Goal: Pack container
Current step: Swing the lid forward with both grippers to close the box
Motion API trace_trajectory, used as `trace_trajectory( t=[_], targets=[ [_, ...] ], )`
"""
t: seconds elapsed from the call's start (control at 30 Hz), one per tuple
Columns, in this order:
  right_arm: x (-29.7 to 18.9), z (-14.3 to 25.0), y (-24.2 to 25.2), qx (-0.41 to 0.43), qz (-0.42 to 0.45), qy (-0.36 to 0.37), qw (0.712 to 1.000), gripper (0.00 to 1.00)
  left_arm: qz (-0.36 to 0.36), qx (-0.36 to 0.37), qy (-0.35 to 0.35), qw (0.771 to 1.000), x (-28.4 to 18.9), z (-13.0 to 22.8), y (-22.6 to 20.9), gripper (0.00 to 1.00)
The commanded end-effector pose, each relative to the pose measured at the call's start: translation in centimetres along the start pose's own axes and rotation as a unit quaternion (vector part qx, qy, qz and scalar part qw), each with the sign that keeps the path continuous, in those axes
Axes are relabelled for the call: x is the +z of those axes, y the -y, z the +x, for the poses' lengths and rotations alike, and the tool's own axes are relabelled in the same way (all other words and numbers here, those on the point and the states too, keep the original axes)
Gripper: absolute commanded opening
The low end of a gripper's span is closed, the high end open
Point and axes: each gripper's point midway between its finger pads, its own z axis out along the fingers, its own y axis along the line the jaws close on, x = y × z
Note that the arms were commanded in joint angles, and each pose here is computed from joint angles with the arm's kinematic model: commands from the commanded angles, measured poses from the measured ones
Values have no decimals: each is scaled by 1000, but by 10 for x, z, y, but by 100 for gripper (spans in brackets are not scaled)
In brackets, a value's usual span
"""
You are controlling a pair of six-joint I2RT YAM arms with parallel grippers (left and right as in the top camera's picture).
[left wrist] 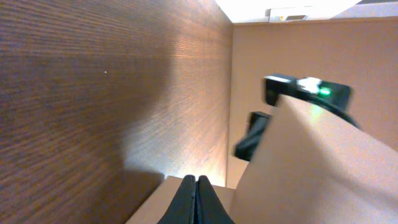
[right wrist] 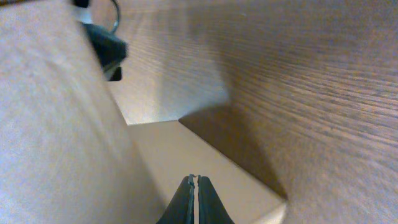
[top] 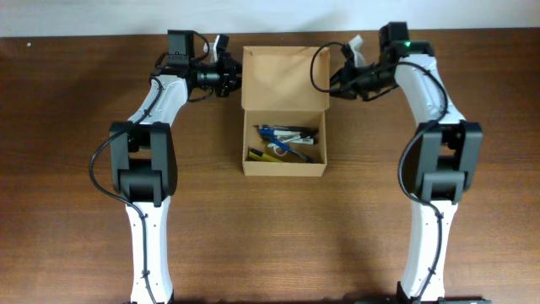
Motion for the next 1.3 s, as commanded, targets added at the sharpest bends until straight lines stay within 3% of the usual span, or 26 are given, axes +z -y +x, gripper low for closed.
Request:
trace_trajectory(
  t=[0.0,0.53,0.7,0.87,1.03,1.27],
  targets=[
    [-35,-7,-35,-80,37,28,996,4,16,71,-6,997,-6,6,56,1],
    [-45,38,-69,-127,91,-42,987,4,-158,132,-20,978,-35,69,98,1],
    [-69,44,-100,-181,169,-26,969,4,-239,133,-15,962,-54,88,103,2],
    [-103,55,-148,-238,263,17,935,4,-347,153,-10,925,-74,112,109,2],
    [-136,77,-165,-241,347,35,905,4,-436,182,-2,881,-93,134,120,2],
    [-124,102,-145,-202,353,-19,913,4,-549,194,-33,812,-110,162,102,2]
  ],
)
